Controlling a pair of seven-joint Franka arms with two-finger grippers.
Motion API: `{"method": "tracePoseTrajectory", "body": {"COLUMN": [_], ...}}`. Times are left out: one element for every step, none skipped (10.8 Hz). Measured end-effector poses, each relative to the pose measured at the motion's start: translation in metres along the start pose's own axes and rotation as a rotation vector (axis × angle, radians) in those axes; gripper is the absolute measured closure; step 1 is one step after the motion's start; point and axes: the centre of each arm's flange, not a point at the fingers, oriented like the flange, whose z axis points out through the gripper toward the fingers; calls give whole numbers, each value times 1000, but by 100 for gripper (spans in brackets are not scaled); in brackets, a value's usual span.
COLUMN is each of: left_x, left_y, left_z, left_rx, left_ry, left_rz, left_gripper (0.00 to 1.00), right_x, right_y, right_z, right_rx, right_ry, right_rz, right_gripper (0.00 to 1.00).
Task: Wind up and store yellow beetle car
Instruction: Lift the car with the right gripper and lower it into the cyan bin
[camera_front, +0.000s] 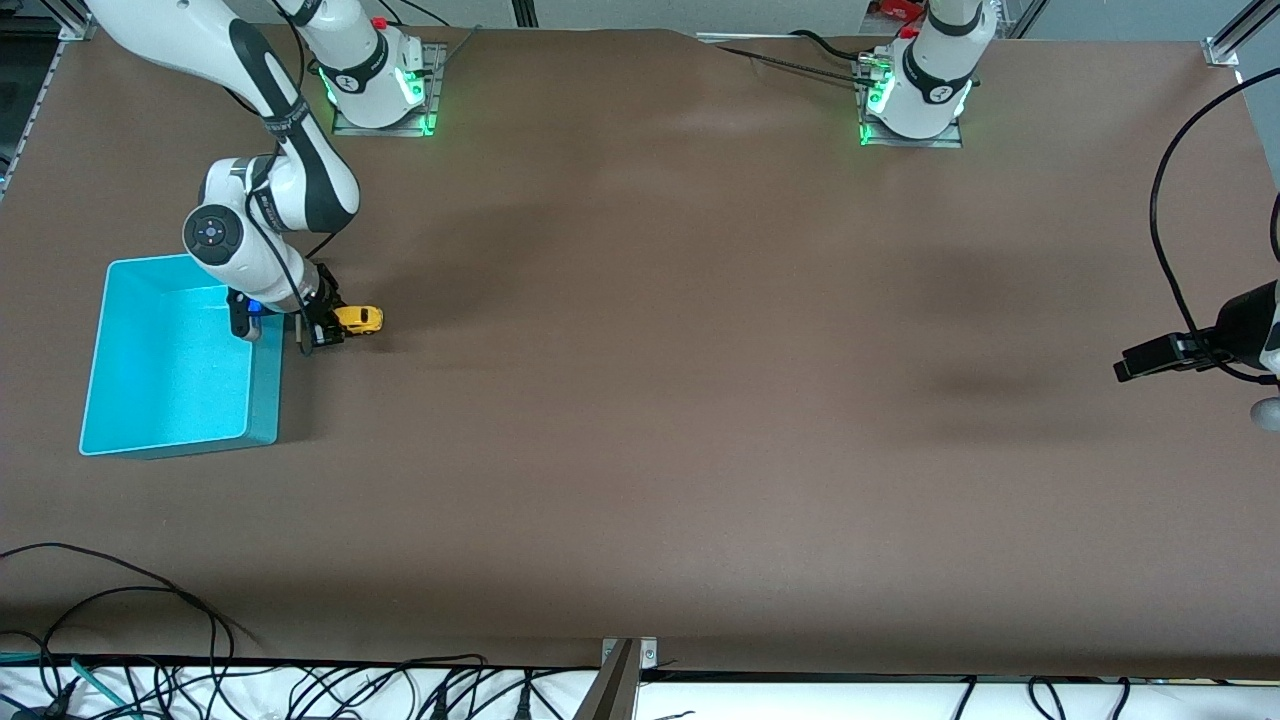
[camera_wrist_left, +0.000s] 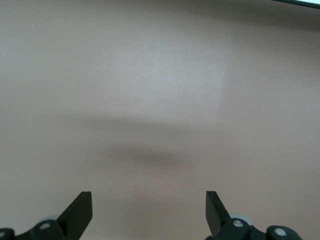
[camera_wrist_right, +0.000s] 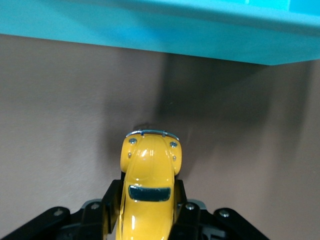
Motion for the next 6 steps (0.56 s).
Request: {"method": "tracePoseTrajectory", "body": {"left_x": [0, 0, -1, -1, -2, -4], "left_y": [0, 0, 0, 0, 1, 1], "left_z": [-1, -3, -4, -5, -8, -13], "left_rx": [0, 0, -1, -1, -2, -3], "left_ry": [4, 8, 10, 13, 18, 27], "left_rz": [0, 1, 1, 2, 3, 4], "left_gripper": [0, 0, 0, 0, 0, 0], "right_x": [0, 2, 5, 13, 27, 45], "right_y": [-4, -12, -21, -31, -37, -42], "right_z": [-12, -31, -53, -77, -98, -114], "right_rx": [-2, -14, -26, -38, -49, -57], "right_ry": [-1, -2, -3, -5, -7, -8], "right_rz": [-5, -30, -76, -140, -207, -275], "right_gripper": [54, 54, 54, 54, 54, 54]}}
